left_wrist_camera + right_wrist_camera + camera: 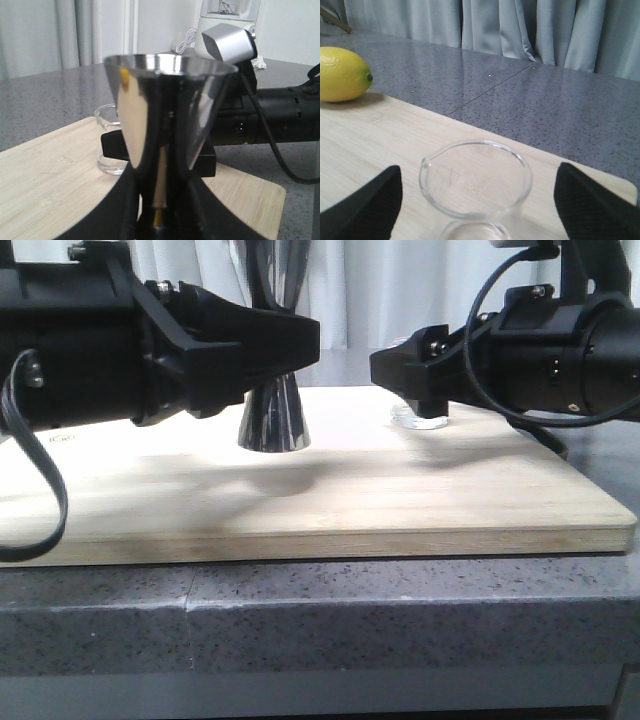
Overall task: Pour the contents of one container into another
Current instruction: 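Set the empty beaker on the board and open the right gripper, then lower the jigger onto the board with the left gripper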
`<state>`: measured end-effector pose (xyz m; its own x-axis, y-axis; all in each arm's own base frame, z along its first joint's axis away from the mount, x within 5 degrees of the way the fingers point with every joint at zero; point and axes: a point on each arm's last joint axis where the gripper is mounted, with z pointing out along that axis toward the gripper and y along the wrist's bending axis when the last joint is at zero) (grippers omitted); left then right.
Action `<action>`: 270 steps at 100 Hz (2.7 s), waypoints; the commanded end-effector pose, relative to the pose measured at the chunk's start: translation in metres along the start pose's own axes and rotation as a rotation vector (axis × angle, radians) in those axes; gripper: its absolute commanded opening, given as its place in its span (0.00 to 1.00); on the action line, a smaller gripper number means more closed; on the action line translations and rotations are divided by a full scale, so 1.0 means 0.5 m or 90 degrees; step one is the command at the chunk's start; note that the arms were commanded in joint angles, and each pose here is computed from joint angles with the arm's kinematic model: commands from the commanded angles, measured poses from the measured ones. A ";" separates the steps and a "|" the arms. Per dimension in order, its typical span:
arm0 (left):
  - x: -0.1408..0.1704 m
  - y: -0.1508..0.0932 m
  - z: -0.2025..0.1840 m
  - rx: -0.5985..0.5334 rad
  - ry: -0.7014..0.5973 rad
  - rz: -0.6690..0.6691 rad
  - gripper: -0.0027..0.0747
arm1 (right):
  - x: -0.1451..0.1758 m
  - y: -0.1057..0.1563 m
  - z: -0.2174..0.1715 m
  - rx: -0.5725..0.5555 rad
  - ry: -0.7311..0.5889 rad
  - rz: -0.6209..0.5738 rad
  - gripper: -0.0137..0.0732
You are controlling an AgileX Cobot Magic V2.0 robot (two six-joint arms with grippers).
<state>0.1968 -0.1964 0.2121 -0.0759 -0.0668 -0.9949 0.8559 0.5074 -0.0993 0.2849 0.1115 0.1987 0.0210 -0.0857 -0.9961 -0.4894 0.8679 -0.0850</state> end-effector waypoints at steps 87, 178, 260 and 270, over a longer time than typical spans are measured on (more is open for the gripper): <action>-0.054 0.006 -0.003 -0.010 -0.106 0.010 0.01 | -0.067 0.014 -0.107 0.007 -0.060 0.009 0.81; -0.073 0.138 -0.061 -0.170 -0.139 0.031 0.01 | -0.091 0.019 -0.145 0.010 -0.090 0.002 0.81; -0.037 0.153 -0.050 -0.169 -0.122 0.013 0.01 | -0.094 0.019 -0.146 0.010 -0.100 0.002 0.81; -0.030 0.152 -0.047 -0.158 -0.121 0.013 0.01 | -0.094 0.019 -0.146 0.010 -0.100 0.002 0.80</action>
<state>0.2491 -0.1363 0.1981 -0.0628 -0.1038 -0.9926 0.6806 0.7230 -0.1187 0.2167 0.0881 0.2268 0.0358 -0.0632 -0.9974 -0.4774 0.8756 -0.0727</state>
